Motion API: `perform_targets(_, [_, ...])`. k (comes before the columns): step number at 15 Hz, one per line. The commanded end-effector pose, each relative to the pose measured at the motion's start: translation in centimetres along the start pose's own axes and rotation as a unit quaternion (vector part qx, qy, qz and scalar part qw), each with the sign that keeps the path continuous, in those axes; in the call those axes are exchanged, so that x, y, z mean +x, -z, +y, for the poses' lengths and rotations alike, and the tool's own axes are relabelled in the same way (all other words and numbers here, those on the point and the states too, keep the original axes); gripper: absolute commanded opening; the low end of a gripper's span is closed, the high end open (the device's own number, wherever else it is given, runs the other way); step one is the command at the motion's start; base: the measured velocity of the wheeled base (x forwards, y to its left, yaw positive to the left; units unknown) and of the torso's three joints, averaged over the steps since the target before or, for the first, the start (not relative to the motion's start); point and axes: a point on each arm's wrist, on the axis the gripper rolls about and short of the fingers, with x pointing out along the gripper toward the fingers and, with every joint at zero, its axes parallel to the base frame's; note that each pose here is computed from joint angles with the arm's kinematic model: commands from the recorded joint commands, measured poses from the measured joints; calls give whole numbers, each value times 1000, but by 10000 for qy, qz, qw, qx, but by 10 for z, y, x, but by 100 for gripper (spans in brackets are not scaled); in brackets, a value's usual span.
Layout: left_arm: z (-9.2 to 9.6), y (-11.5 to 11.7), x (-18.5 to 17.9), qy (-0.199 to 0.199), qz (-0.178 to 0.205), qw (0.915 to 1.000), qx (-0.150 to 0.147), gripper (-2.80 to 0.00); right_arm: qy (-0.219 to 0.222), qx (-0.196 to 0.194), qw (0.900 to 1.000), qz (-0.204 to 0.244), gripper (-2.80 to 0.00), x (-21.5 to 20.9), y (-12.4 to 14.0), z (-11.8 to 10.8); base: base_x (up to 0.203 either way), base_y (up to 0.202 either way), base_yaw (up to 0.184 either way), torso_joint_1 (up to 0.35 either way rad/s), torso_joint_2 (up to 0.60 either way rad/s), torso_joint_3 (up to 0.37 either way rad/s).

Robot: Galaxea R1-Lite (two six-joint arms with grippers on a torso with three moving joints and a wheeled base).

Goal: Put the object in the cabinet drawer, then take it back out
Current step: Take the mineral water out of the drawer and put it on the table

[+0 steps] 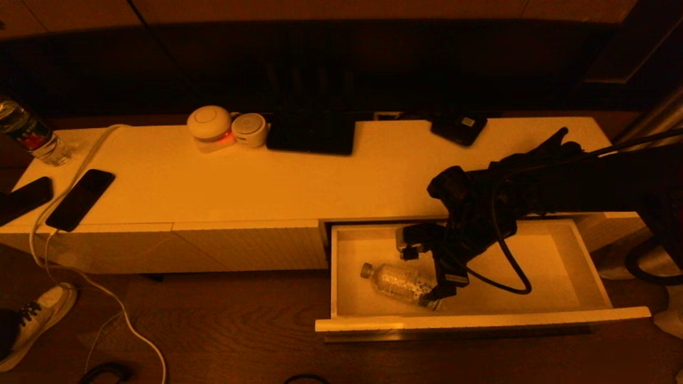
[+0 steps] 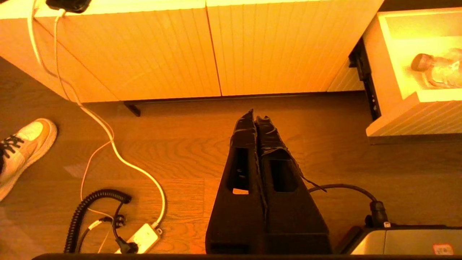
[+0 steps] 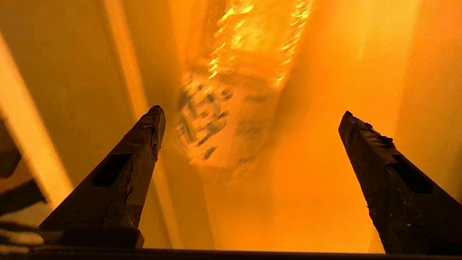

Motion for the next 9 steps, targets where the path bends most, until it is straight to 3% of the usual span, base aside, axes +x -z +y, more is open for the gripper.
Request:
perform_targets(1, [0, 0, 0, -1, 2, 10000, 1, -280, 15, -23, 10000, -21, 0, 3, -2, -3, 0, 0, 0, 0, 0, 0])
perform_targets(9, [0, 0, 0, -1, 2, 10000, 1, -280, 58, -69, 9999, -91, 0, 11, -12, -6, 0, 0, 0, 0, 0, 0])
